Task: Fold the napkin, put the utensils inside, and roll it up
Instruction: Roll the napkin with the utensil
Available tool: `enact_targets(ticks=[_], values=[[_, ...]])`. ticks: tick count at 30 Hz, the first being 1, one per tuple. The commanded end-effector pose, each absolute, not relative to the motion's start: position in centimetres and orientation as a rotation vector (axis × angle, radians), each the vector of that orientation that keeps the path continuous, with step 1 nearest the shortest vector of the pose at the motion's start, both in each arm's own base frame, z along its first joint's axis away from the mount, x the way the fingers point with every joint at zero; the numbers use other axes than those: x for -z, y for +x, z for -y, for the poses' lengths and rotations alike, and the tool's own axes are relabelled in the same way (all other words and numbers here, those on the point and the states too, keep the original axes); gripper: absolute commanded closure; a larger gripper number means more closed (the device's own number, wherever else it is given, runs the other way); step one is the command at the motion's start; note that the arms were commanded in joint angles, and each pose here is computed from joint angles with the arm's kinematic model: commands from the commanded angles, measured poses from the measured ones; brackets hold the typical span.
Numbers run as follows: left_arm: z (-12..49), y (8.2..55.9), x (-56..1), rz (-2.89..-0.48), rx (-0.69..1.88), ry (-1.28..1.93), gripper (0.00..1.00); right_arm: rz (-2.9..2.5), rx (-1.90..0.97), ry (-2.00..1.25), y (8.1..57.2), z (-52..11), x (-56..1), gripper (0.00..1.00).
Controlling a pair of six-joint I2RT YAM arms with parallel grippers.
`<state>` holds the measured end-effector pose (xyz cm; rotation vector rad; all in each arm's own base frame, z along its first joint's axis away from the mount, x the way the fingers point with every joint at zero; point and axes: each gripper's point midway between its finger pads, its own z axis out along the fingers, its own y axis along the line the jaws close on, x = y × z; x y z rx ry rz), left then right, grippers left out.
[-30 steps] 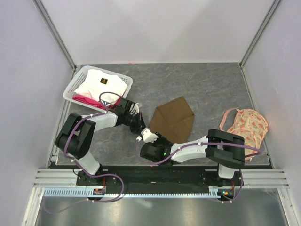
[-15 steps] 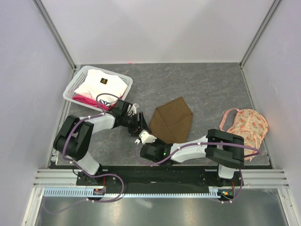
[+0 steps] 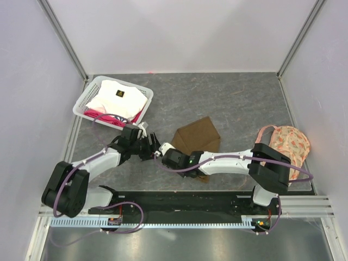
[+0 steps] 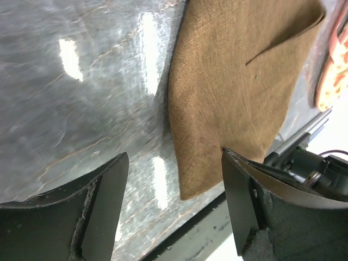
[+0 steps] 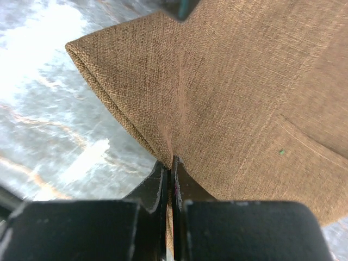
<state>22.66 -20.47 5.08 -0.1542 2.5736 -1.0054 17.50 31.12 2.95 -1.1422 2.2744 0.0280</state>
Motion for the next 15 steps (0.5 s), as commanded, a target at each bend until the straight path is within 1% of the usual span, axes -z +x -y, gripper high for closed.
enact_targets(ticks=[1, 9, 15], values=[[19.4, 24.4, -6.8, -2.369, 0.955, -0.187, 0.23, -2.392, -0.302, -1.196, 15.4, -32.9, -4.9, 1.00], [18.9, 24.3, -8.1, -2.171, 0.985, -0.126, 0.23, -2.581, -0.511, -1.223, 15.1, -32.9, -4.4, 1.00], [19.9, 24.2, -9.4, -2.046, 1.040, 0.029, 0.23, -2.731, -0.707, -1.190, 14.8, -33.2, -3.5, 1.00]])
